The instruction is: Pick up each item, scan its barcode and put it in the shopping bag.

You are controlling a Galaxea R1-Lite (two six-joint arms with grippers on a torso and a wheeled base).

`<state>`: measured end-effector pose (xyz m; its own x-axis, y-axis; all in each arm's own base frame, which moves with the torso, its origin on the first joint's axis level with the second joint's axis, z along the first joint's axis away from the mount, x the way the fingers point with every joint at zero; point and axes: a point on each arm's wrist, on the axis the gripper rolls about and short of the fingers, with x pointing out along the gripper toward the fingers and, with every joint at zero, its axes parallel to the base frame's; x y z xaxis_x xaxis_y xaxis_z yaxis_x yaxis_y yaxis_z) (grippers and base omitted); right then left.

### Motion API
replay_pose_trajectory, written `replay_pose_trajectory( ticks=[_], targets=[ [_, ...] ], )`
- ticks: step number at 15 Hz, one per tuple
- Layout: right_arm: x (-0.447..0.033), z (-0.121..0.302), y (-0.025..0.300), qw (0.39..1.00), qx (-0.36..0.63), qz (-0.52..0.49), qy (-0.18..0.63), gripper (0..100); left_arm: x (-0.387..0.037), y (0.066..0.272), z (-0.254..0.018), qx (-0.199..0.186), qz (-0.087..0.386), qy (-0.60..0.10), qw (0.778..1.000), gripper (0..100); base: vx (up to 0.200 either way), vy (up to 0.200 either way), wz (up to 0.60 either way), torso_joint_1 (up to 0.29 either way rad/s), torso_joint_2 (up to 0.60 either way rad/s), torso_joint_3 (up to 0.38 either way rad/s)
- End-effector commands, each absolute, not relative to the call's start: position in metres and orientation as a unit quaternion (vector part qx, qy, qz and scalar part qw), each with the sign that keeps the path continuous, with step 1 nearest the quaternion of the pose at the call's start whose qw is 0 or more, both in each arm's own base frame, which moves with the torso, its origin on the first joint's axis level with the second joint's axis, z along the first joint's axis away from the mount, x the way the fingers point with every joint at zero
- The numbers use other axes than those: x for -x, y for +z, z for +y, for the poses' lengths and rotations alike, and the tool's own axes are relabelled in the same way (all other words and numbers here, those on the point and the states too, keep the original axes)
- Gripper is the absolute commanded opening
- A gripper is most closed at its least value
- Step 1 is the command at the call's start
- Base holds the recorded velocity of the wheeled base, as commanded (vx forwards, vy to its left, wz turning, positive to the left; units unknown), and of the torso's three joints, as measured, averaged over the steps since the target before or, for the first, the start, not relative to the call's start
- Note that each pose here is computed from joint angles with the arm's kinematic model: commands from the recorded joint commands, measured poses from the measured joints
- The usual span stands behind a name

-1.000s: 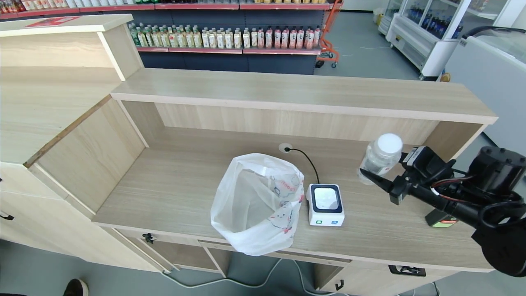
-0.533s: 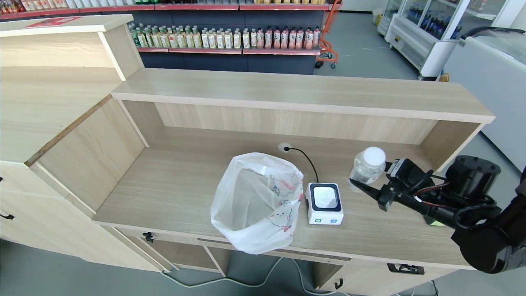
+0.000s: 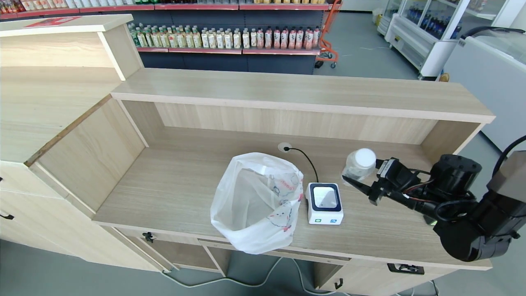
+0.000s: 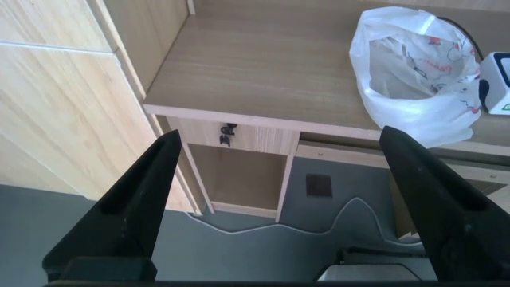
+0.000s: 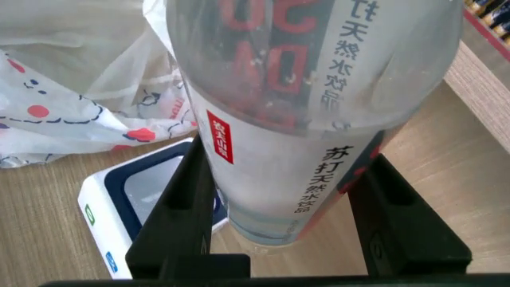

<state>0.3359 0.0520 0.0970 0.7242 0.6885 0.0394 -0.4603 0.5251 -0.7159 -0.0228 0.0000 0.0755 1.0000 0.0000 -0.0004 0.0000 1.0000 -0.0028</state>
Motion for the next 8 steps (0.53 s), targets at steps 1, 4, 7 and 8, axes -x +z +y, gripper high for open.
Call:
replay_pose_trajectory(
  ticks=[1, 4, 7, 8],
  targets=[
    [-0.343, 0.054, 0.083, 0.858, 0.352, -0.15, 0.342, 0, 0.023, 0.076, 0.0, 0.002, -0.001, 0.0, 1.0, 100, 0.0, 0.0, 0.0, 0.0, 0.0, 0.0],
    [-0.348, 0.056, 0.075, 0.849, 0.36, -0.155, 0.355, 0, 0.023, 0.076, 0.0, 0.002, -0.001, 0.0, 1.0, 100, 0.0, 0.0, 0.0, 0.0, 0.0, 0.0],
    [-0.352, 0.062, 0.07, 0.844, 0.363, -0.158, 0.361, 0, 0.023, 0.075, 0.0, 0.002, 0.0, 0.0, 1.0, 100, 0.0, 0.0, 0.0, 0.0, 0.0, 0.0],
    [-0.353, 0.062, 0.067, 0.843, 0.366, -0.156, 0.362, 0, 0.023, 0.076, 0.0, 0.002, -0.001, 0.0, 1.0, 100, 0.0, 0.0, 0.0, 0.0, 0.0, 0.0]
  ],
)
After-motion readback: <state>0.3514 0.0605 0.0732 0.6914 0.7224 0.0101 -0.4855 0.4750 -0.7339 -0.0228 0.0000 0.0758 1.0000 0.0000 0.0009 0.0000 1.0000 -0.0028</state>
